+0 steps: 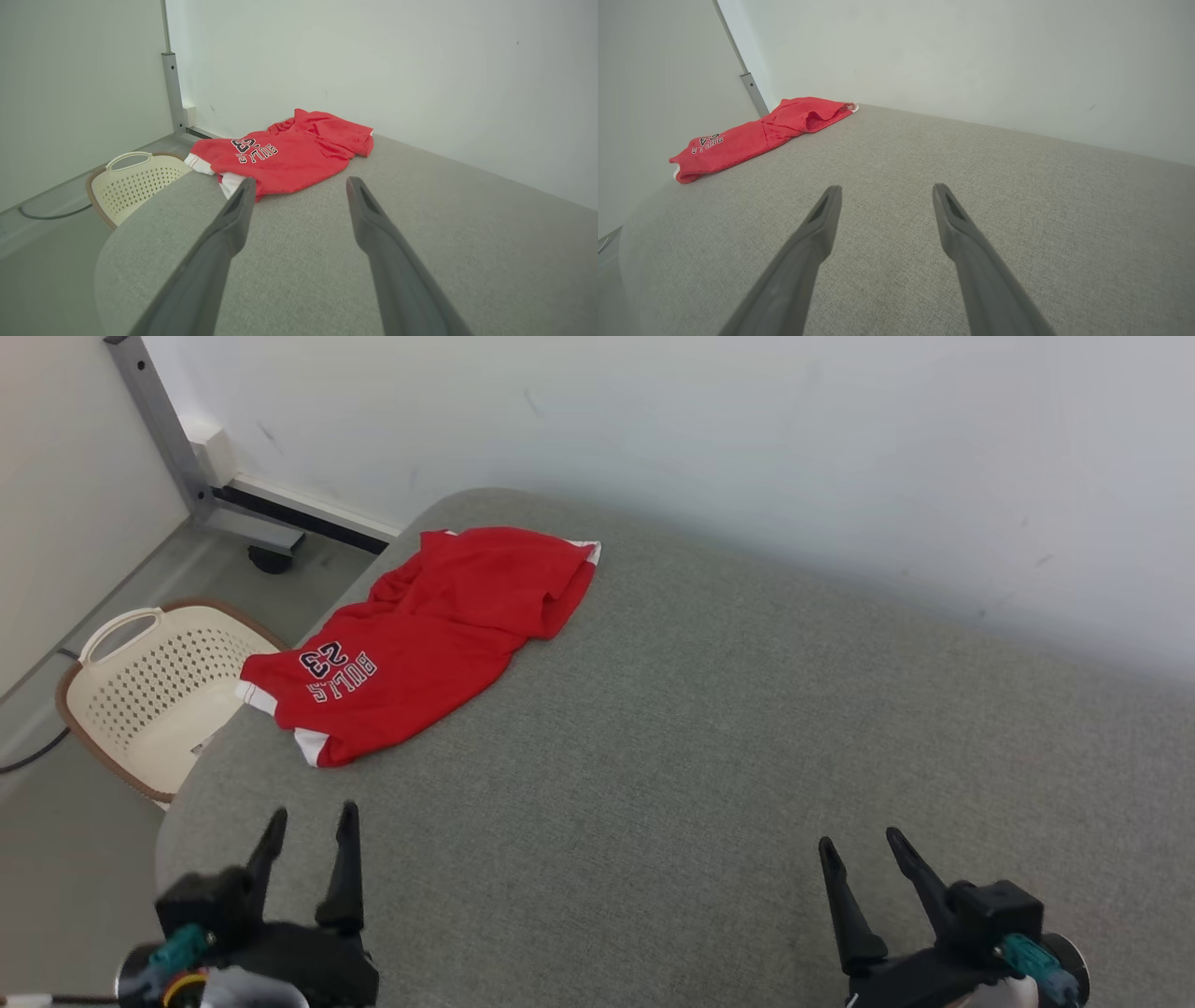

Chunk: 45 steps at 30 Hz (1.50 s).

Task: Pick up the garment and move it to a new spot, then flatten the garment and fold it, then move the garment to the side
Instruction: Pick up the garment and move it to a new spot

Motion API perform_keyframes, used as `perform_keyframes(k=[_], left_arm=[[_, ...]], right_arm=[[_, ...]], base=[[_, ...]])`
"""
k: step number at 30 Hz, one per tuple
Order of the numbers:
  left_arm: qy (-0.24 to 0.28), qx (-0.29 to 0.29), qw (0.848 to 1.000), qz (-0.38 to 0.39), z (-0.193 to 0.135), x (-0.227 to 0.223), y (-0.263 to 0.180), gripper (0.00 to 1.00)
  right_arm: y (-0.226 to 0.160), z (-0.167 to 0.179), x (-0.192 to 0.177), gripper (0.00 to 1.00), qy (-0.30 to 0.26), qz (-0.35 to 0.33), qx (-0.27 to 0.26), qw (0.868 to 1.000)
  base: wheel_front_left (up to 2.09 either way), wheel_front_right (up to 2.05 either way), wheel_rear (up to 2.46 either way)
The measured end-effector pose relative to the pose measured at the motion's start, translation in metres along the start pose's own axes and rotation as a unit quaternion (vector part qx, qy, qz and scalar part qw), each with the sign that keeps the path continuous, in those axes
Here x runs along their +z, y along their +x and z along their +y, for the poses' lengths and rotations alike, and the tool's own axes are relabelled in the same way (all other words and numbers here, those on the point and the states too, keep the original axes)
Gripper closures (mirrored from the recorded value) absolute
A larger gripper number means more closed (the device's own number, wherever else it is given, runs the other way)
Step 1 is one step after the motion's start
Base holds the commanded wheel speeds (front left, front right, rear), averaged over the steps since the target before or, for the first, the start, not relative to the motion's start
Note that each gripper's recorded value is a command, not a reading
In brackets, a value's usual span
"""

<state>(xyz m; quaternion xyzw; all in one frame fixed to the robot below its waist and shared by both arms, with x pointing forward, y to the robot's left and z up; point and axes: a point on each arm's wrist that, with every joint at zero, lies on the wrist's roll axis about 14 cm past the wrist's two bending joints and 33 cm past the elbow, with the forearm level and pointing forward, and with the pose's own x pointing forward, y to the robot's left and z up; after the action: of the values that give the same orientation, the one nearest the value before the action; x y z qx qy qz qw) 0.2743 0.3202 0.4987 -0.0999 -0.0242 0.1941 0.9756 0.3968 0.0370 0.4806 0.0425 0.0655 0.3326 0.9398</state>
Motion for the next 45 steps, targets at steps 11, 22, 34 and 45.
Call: perform_keyframes(k=[11, 22, 34, 45], left_arm=[[0.007, 0.034, 0.997, 0.064, 0.016, 0.0, 0.102, 0.0], [0.022, 0.083, 0.963, 0.255, 0.025, -0.073, 0.161, 0.0], [0.037, 0.13, 0.928, 0.346, 0.043, -0.137, 0.18, 0.0], [0.027, 0.124, 0.933, 0.336, 0.034, -0.144, 0.186, 1.0]], right_arm=[[0.008, -0.004, 0.0, 0.0, -0.034, 0.03, 0.008, 0.999], [0.009, -0.051, -0.026, 0.0, -0.039, 0.079, -0.028, 0.996], [-0.01, -0.087, -0.074, 0.0, -0.011, 0.142, -0.067, 0.988], [-0.014, -0.086, -0.076, 0.0, -0.005, 0.145, -0.071, 0.987]], base=[[0.0, 0.0, 0.0], [0.0, 0.0, 0.0], [0.0, 0.0, 0.0], [0.0, 0.0, 0.0]])
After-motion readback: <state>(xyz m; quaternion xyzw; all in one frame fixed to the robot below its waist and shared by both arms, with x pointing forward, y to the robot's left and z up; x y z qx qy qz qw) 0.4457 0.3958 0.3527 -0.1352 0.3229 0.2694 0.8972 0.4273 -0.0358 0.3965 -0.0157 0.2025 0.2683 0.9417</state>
